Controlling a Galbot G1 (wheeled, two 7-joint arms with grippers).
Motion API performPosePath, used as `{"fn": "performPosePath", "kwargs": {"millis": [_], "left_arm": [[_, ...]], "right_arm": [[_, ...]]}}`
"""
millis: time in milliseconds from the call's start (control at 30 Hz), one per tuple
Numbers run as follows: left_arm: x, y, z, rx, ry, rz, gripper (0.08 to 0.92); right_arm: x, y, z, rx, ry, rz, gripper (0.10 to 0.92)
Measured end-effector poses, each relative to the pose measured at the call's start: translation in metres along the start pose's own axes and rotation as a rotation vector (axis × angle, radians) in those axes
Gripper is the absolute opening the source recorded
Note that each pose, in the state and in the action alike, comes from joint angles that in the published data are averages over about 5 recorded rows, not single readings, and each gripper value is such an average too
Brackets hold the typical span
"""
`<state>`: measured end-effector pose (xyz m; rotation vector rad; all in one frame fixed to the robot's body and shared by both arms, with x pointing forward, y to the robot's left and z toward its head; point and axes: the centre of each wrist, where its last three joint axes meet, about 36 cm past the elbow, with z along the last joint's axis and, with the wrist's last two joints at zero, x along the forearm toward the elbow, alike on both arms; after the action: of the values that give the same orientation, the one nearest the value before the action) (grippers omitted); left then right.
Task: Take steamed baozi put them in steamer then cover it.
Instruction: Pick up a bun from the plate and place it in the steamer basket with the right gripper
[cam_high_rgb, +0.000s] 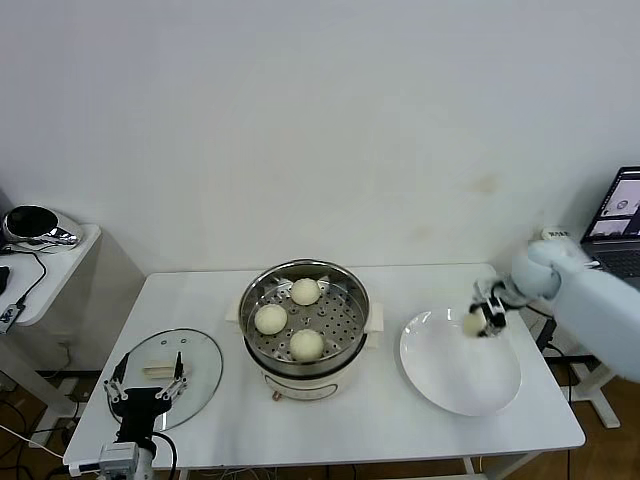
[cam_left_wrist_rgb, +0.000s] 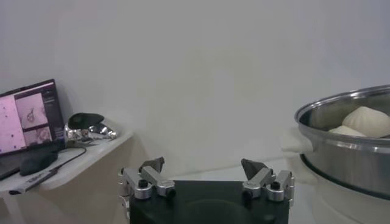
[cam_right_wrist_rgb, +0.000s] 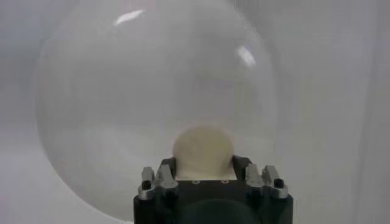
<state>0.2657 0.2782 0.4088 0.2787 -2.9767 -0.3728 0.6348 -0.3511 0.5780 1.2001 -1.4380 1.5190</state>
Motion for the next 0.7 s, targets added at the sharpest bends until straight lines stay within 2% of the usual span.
{"fn": "performPosePath", "kwargs": {"millis": [200,333,700], "left_arm": [[-0.001,-0.001,0.000,0.003,-0.001,0.001,0.823],[-0.001,-0.001,0.002,0.004,0.002,-0.001,0.823],[-0.001,-0.001,0.005,0.004,0.009,-0.005,0.823]], "right_arm": [[0.061,-0.034,-0.065,0.037,-0.080,0.080,0.585],[0.085,-0.045,-0.111,0.044,-0.133,0.098,0.585],[0.088,-0.049,-0.211,0.012,-0.195,0.052,0.585]]}}
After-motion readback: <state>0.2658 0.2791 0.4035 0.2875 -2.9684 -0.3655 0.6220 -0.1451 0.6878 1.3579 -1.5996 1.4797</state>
